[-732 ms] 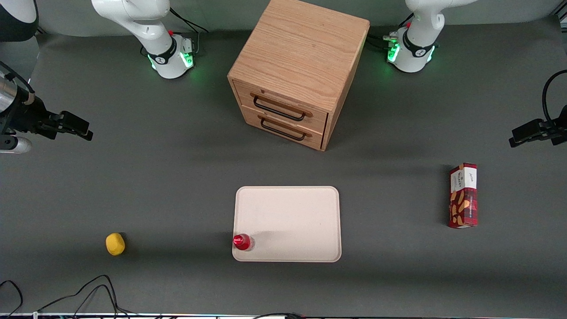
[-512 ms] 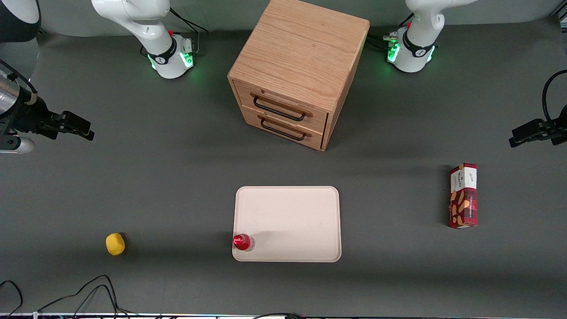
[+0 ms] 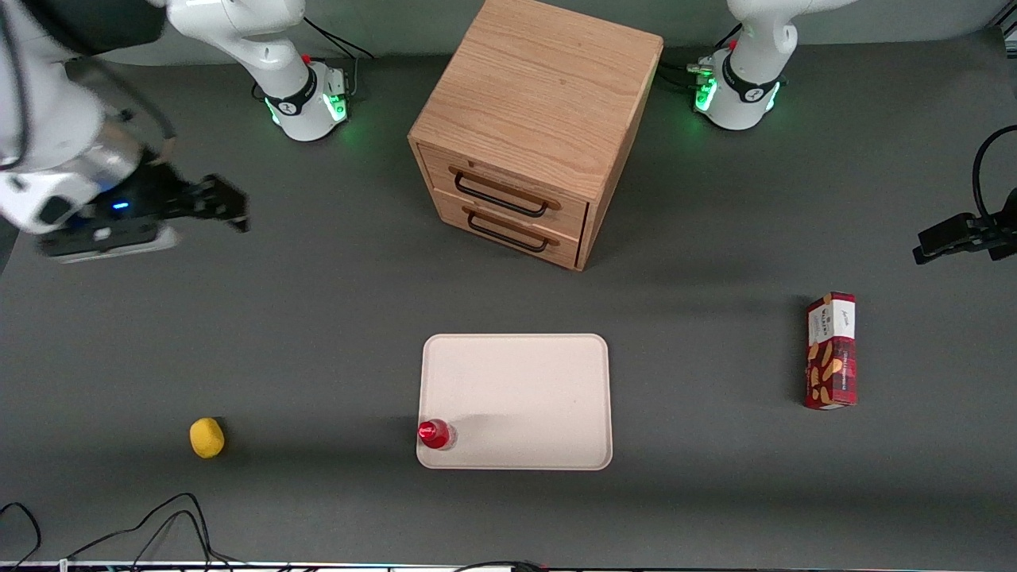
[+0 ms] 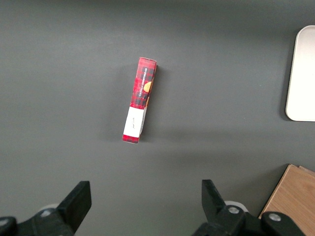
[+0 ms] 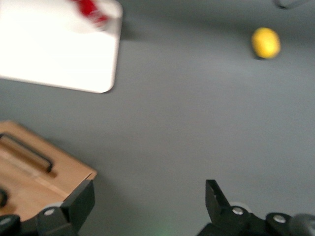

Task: Open upper drawer
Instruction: 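Move the right gripper toward the upper drawer's black handle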

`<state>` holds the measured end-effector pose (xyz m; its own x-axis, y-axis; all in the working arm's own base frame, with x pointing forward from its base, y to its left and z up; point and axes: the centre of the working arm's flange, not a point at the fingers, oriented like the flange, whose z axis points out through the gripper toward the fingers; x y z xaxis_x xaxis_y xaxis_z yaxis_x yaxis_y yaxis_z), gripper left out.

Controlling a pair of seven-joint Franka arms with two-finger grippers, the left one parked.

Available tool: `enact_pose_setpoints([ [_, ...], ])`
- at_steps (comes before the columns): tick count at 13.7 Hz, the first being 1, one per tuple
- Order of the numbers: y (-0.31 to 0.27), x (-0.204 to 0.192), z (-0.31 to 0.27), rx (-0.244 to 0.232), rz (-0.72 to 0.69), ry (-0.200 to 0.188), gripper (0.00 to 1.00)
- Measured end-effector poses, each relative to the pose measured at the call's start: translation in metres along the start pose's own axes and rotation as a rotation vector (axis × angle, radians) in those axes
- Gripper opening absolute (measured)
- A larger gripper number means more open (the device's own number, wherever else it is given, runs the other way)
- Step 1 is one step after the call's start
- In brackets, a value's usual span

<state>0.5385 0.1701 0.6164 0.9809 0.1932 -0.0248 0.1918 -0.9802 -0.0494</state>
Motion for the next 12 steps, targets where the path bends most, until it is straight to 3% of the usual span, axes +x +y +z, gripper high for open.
enact_pose_setpoints([
  [3,-0.093,-0.010,0.006,0.037,-0.197,0.025,1.00],
  [7,-0.198,-0.034,0.027,0.053,-0.484,0.006,1.00],
  [10,-0.215,-0.032,0.045,0.065,-0.693,-0.014,1.00],
  [12,-0.216,-0.021,0.056,0.093,-0.757,-0.003,1.00],
])
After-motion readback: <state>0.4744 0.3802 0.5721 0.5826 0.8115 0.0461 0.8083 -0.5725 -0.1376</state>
